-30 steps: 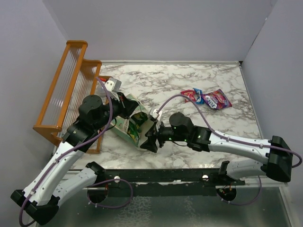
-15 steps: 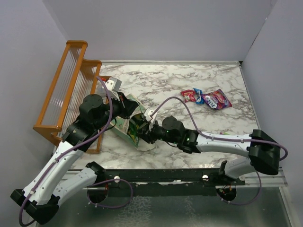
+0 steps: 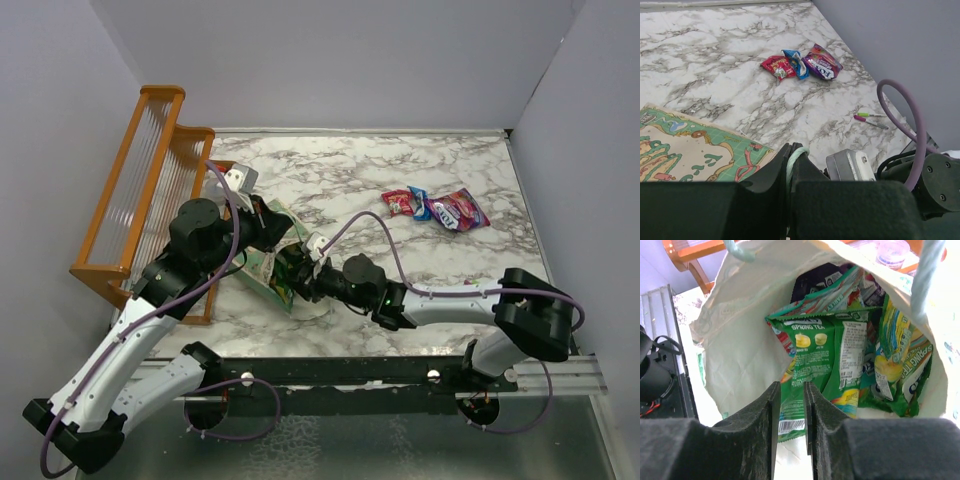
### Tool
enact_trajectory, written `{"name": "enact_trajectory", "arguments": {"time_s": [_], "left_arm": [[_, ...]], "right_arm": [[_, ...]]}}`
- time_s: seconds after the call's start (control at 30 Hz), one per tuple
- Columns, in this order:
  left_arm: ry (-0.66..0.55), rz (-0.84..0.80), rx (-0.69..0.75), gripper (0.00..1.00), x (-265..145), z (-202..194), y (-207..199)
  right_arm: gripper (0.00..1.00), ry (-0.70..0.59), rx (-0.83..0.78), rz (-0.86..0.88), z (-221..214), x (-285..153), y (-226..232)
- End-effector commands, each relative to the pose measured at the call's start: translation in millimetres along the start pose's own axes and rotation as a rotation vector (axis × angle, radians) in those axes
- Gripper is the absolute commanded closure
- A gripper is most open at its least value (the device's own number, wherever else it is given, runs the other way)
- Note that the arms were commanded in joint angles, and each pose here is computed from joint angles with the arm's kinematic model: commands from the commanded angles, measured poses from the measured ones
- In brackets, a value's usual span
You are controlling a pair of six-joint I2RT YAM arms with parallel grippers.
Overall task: Take the snacks out of the paper bag
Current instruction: Take out the snack from the paper bag.
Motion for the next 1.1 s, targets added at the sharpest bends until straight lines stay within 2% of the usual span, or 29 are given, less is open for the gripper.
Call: {"name": "enact_trajectory", "arguments": {"time_s": [0.0,0.37,0.57,0.73,0.87,0.97,1.07], "left_arm": [[-0.051,-0.013,0.006,1.00,-5,18,-8],[-0.046,-0.030,0.001,1.00,-2,18,-9],[-0.044,-0.031,-0.001,1.00,-2,16,-9],[-0.038,-0.034,-0.004,1.00,-2,14,-9],[-0.036,-0.034,-0.003,1.00,-2,13,-8],[-0.032,-0.033,-0.001,1.00,-1,13,-8],[-0.034,-0.030,0.005,1.00,-2,13,-8]], "right_arm": [[0.73,-0.063,-0.009,-0.004,3,8,2],[0.64,-0.054,-0.037,-0.038,-11,32,4],[0.62,-0.033,-0.001,-0.182,-20,42,-12],[0.53,-0.027,0.026,-0.278,-23,47,-22],[0.51,-0.004,0.026,-0.311,-26,51,-26],[0.56,-0.003,0.029,-0.319,-27,50,-27],[0.76,-0.013,0.039,-0.328,-19,43,-28]]}}
Point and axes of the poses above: each gripper's point midway between its finger pads, its own x axis out along the fingers, its own y axis along the line the jaws close on, z = x × y, the point moved 5 cm from there along -x, back along the fingers
